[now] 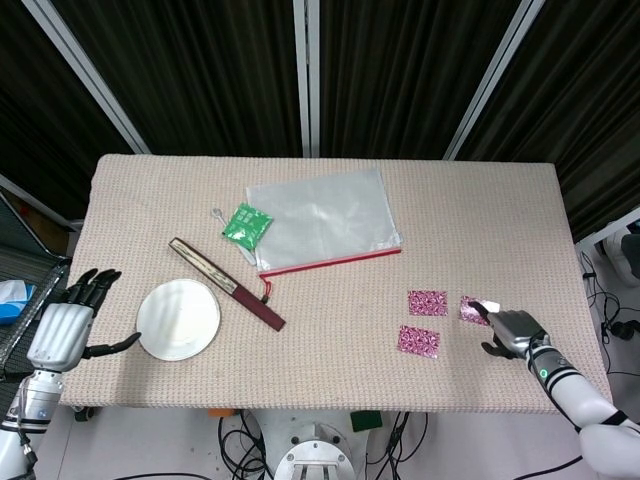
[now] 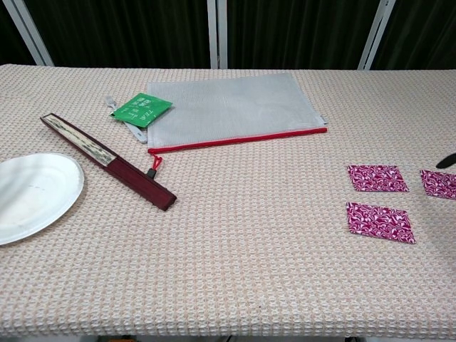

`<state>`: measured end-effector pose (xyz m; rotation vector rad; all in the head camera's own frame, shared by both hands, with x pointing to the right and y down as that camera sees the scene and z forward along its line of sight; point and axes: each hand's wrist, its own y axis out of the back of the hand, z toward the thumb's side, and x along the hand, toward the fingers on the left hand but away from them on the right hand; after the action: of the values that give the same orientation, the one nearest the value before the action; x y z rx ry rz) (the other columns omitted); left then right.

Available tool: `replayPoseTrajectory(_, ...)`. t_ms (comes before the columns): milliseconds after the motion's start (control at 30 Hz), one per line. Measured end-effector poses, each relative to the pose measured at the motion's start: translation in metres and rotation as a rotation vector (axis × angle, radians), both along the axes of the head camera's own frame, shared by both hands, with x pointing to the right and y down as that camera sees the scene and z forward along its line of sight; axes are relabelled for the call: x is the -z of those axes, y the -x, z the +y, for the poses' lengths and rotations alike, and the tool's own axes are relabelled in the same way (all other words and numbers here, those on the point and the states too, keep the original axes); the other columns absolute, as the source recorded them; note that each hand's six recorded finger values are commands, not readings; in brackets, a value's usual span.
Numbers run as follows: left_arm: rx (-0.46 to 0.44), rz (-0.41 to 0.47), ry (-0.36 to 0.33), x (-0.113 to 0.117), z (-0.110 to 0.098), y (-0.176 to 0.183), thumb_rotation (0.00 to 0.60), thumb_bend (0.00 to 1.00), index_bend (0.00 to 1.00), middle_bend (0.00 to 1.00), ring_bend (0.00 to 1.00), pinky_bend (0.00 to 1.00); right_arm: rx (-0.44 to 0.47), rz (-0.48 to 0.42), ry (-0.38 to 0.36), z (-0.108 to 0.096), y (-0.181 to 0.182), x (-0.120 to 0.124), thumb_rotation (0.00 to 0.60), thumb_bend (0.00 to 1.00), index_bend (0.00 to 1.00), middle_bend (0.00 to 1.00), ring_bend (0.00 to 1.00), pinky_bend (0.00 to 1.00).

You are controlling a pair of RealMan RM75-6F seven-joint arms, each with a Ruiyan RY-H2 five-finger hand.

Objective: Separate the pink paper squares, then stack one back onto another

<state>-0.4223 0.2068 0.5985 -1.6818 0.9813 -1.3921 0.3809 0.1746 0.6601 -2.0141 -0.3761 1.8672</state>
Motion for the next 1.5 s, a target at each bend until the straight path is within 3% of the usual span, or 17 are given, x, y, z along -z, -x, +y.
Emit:
replayPoseTrajectory(67,0.002,0.001,0.003,0.000,0.000,0.001,0.162,0.07,0.09,0.11,0.06,0.23,0.009,-0.017,-0.084,-0.009,0.005,0.007,0.600,0.83,0.16,1.00,0.93,0.89)
replayPoseTrajectory(133,0.002,0.002,0.005,-0.001,0.000,0.001,0.163,0.07,0.09,0.11,0.06,0.23,0.023,-0.029,-0.189,-0.020,0.010,0.014,0.600,0.58,0.23,1.00,0.95,0.89)
replayPoseTrajectory(200,0.000,0.004,0.006,-0.001,0.000,0.000,0.160,0.07,0.09,0.11,0.06,0.23,0.040,-0.031,-0.284,-0.028,0.016,0.019,0.600,0.40,0.25,1.00,0.96,0.89)
replayPoseTrajectory(300,-0.001,0.010,0.012,-0.002,0.001,0.000,0.164,0.07,0.09,0.11,0.06,0.23,0.066,-0.007,-0.399,-0.039,0.024,0.023,0.600,0.23,0.25,1.00,0.99,0.90)
replayPoseTrajectory(400,0.000,0.012,0.015,-0.004,0.001,0.001,0.163,0.07,0.09,0.11,0.06,0.23,0.078,0.025,-0.420,-0.044,0.032,0.016,0.600,0.12,0.22,1.00,0.99,0.90)
replayPoseTrajectory(533,0.012,0.018,0.017,-0.005,0.003,0.003,0.164,0.07,0.09,0.11,0.06,0.23,0.139,0.069,-0.362,-0.039,0.052,-0.009,0.600,0.02,0.21,1.00,0.99,0.90)
replayPoseTrajectory(700,0.026,0.015,0.020,-0.006,0.004,0.010,0.164,0.07,0.09,0.11,0.06,0.23,0.171,0.108,-0.390,-0.038,0.068,-0.024,0.600,0.01,0.23,1.00,0.99,0.90)
replayPoseTrajectory(867,0.032,0.012,0.023,-0.007,0.005,0.013,0.164,0.07,0.09,0.11,0.06,0.23,0.158,0.122,-0.416,-0.036,0.071,-0.034,0.600,0.15,0.31,1.00,0.99,0.90)
replayPoseTrajectory(1167,0.028,0.011,0.028,-0.009,0.005,0.014,0.165,0.07,0.09,0.11,0.06,0.23,0.158,0.126,-0.345,-0.030,0.076,-0.048,0.600,0.23,0.33,1.00,0.99,0.90)
replayPoseTrajectory(1433,0.031,0.006,0.029,-0.009,0.004,0.015,0.163,0.07,0.09,0.11,0.06,0.23,0.138,0.096,-0.293,-0.030,0.084,-0.057,0.596,0.45,0.34,1.00,0.99,0.90)
replayPoseTrajectory(1500,0.033,0.007,0.028,-0.008,0.004,0.016,0.163,0.07,0.09,0.11,0.06,0.23,0.139,0.093,-0.286,-0.031,0.086,-0.059,0.592,0.46,0.34,1.00,0.99,0.90)
